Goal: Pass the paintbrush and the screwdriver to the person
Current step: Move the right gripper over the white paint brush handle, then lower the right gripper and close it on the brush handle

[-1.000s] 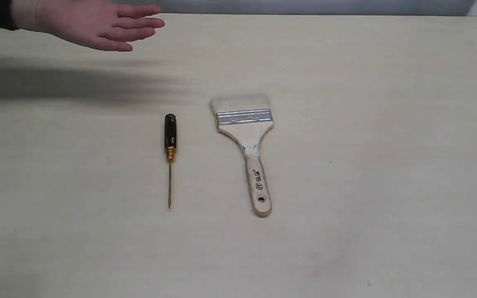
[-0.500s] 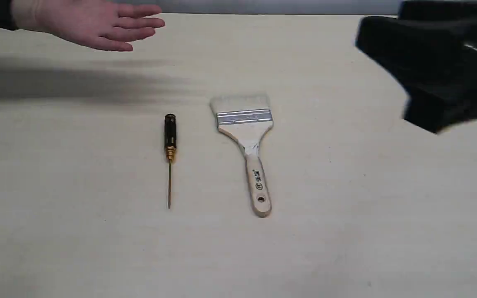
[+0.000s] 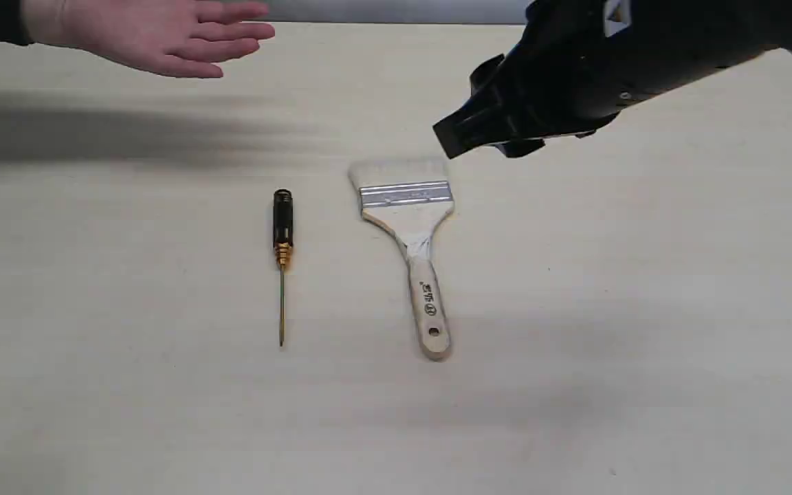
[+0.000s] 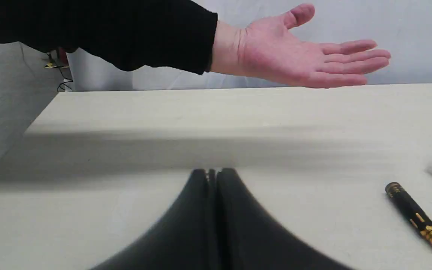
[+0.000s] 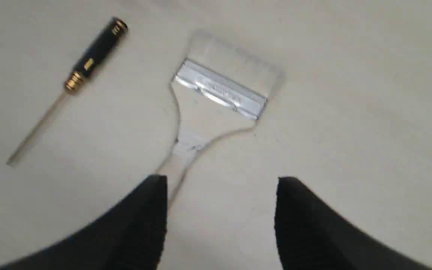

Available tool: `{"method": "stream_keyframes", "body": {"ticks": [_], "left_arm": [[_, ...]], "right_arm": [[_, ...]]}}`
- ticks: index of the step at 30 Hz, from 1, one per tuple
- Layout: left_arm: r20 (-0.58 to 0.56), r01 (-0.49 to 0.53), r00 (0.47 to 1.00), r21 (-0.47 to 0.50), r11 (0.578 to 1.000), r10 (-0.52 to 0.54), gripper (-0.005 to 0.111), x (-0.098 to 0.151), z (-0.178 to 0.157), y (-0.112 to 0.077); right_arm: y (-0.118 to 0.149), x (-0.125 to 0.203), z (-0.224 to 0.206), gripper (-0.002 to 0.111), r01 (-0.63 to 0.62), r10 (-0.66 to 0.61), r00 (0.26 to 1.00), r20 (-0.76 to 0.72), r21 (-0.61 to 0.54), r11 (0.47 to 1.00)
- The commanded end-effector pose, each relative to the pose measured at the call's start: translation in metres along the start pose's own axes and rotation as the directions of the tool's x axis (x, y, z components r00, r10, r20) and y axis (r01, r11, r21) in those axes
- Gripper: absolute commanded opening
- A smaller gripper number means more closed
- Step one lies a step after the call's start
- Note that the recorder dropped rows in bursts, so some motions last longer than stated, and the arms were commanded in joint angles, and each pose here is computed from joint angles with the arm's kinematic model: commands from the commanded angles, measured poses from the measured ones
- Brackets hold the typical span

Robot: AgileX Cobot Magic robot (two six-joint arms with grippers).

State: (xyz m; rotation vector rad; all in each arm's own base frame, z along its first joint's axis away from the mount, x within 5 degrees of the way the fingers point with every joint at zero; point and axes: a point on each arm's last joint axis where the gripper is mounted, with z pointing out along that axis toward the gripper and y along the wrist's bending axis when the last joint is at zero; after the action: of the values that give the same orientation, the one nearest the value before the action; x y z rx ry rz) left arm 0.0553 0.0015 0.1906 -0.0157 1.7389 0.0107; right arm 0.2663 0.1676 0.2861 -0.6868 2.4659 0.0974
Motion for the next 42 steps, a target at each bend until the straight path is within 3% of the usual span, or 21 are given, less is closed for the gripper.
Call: {"method": "stream_keyframes", "body": {"ticks": [1,16,33,42], "left_arm": [[0.006,0.005,1.000,0.007,1.000,-0.005,0.000,0.000,0.000,0.000],[0.006,0.005,1.000,0.007,1.000,-0.005,0.000,0.000,0.000,0.000],[0.007,0.003,1.000,0.006,1.000,-0.003,0.000,0.000,0.000,0.000],[0.007,0.003,1.000,0.006,1.000,-0.003,0.000,0.000,0.000,0.000]], "right_arm": [[0.000,-0.007,0.018,0.049,-0.001,0.004,0.995,-0.098,0.028,1.000],[0.011,0.000,0.105,0.049,-0.027,0.036,0.957,-0.286,0.034,0.999],[0.022,0.003,0.143,0.049,-0.122,0.114,0.942,-0.317,-0.005,0.993],[0.052,0.001,0.162,0.049,-0.091,0.095,0.940,-0.329,0.028,0.995]]}}
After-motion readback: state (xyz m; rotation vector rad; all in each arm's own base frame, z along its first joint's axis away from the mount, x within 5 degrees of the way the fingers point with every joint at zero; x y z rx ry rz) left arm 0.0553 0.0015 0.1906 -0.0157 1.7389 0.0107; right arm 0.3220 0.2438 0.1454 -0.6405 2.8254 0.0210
